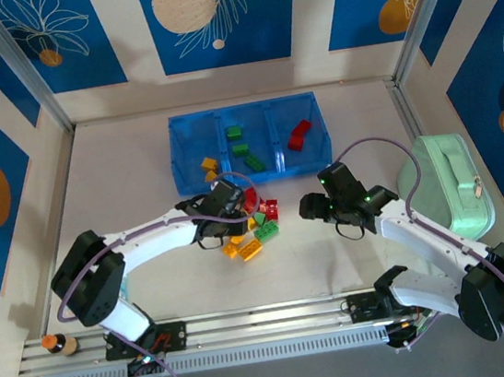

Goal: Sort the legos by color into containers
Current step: Pick up the lego from the center of the table, then place the lego in the container, then pick up the lego from the bottom-center of the table, then place the lego in the container.

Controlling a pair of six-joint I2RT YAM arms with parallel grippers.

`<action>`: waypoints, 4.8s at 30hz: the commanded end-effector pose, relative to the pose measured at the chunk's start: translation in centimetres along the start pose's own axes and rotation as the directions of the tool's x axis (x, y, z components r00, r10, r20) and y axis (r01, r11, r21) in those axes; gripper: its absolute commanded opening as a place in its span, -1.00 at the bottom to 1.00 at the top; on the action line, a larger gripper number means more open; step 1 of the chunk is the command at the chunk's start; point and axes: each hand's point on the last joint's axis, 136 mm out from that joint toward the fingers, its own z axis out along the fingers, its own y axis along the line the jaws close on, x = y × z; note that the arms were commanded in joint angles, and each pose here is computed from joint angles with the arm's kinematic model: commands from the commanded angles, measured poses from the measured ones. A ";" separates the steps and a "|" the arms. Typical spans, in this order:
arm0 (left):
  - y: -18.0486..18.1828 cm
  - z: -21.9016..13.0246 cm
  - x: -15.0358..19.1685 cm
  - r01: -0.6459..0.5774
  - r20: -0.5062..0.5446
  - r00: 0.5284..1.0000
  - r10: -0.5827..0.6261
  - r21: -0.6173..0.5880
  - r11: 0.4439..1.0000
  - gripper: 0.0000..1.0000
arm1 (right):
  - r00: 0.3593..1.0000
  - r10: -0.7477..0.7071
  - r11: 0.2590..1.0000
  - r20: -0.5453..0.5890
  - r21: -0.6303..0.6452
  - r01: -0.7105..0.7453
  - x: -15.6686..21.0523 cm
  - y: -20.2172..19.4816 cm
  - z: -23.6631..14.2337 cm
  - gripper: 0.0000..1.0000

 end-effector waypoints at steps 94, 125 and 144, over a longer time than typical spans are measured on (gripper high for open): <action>12.4 -6.6 4.5 0.249 0.175 0.952 -0.252 0.043 0.968 0.45 | 0.874 -0.266 0.956 -0.406 0.007 0.294 13.1 13.2 9.1 -0.02; 12.0 -6.3 6.3 0.276 0.168 0.942 -0.289 0.099 0.956 0.41 | 0.898 -0.414 0.910 -0.147 -0.097 0.403 -0.9 22.0 4.9 -0.59; 11.2 -6.9 6.8 0.264 0.178 0.942 -0.286 0.139 0.955 0.40 | 0.862 -0.488 0.872 -0.138 -0.021 0.490 -9.4 26.5 12.2 -0.53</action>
